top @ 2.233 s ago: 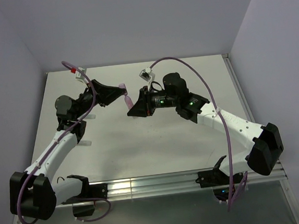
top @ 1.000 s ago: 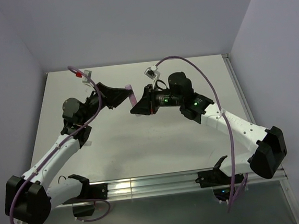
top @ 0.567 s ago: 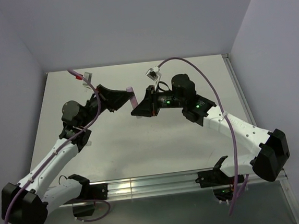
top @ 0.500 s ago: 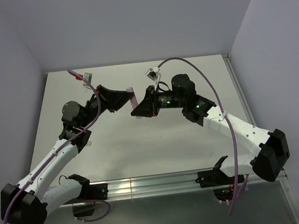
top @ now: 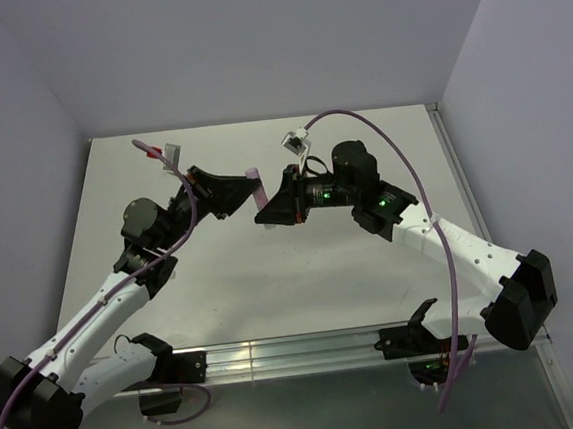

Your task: Insert the pens into the pen caps

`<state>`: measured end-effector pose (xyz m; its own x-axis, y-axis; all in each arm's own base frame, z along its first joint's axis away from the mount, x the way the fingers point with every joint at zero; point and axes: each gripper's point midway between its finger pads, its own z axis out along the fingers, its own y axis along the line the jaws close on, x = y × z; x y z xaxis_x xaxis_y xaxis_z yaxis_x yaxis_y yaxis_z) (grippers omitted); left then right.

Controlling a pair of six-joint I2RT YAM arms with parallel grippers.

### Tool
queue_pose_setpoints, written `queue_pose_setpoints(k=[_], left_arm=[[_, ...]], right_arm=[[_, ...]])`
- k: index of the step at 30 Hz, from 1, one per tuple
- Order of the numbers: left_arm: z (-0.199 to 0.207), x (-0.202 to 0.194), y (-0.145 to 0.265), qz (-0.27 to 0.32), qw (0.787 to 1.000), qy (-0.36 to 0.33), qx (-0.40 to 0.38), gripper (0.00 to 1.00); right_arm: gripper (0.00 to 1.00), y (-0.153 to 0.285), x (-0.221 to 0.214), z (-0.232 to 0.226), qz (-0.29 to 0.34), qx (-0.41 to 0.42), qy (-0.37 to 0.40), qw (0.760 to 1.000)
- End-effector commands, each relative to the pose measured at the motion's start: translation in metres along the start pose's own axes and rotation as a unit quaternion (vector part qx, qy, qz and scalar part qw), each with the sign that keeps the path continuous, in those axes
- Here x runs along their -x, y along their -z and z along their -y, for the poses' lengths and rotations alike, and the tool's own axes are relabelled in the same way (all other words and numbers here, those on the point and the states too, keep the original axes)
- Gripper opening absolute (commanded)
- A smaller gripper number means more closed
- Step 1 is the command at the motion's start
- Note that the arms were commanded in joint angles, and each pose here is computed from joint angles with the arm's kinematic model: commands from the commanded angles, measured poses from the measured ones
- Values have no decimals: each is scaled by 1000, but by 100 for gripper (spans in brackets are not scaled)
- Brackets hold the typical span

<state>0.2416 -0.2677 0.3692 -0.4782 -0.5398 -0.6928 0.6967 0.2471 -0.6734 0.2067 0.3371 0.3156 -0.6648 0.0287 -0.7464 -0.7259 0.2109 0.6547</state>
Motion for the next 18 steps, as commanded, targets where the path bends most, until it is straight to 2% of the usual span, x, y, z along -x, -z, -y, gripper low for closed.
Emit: queue_pose_setpoints(k=[1, 18], left_arm=[[29, -52, 19, -111, 992, 1, -66, 0], [46, -47, 19, -109, 990, -14, -90, 0]], right_arm=[[0, 15, 63, 17, 122, -54, 39, 990], [0, 21, 62, -12, 114, -6, 65, 991]])
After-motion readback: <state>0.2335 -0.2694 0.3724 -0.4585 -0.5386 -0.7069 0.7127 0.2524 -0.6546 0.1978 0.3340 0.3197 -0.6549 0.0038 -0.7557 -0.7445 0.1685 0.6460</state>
